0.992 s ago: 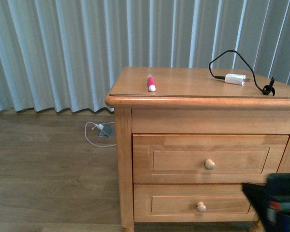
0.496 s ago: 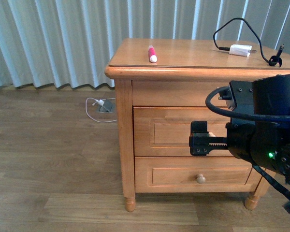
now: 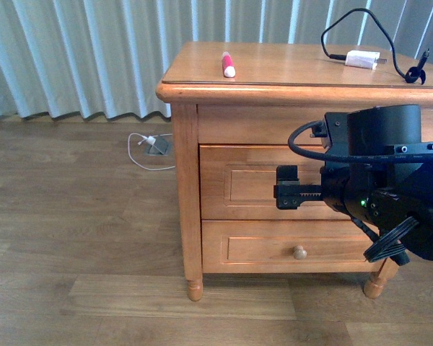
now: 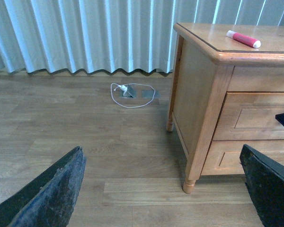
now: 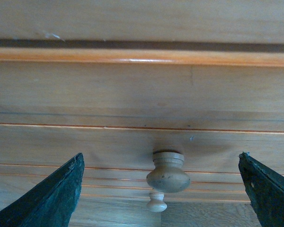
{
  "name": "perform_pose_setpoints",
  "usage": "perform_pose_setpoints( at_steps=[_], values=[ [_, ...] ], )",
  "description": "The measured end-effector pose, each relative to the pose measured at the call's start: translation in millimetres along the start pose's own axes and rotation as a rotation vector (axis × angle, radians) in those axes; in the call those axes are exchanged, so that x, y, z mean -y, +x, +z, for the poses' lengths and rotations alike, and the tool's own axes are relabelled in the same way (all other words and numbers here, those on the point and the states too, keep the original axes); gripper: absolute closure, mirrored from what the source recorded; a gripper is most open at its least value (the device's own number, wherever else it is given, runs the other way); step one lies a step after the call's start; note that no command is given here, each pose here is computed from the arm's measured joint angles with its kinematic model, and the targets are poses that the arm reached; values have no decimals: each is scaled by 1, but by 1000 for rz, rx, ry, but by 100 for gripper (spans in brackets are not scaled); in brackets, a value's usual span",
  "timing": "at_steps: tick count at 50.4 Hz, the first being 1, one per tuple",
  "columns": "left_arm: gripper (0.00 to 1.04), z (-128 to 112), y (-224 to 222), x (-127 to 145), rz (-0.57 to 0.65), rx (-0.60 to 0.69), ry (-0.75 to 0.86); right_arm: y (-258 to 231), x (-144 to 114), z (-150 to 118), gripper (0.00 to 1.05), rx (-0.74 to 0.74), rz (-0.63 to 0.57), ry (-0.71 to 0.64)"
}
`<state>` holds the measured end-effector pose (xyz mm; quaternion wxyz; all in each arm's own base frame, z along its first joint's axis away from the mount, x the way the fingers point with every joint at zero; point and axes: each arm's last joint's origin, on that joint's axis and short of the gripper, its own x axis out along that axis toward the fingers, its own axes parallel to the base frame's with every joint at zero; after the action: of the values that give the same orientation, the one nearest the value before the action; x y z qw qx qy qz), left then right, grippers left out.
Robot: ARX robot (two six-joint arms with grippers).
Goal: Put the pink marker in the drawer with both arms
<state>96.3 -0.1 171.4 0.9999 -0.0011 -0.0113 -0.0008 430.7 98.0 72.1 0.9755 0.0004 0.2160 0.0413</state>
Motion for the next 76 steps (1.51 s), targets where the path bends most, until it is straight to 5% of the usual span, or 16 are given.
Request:
perform_pose_setpoints(
  at_steps=[24, 50, 76],
  values=[
    [6, 0, 0, 0, 0, 0, 0, 16, 3, -13, 8, -23, -30, -21],
    [6, 0, 0, 0, 0, 0, 0, 14, 6, -13, 80, -24, -37, 10],
    [6, 0, 0, 0, 0, 0, 0, -76, 10, -32, 82, -222, 26, 148]
  ],
)
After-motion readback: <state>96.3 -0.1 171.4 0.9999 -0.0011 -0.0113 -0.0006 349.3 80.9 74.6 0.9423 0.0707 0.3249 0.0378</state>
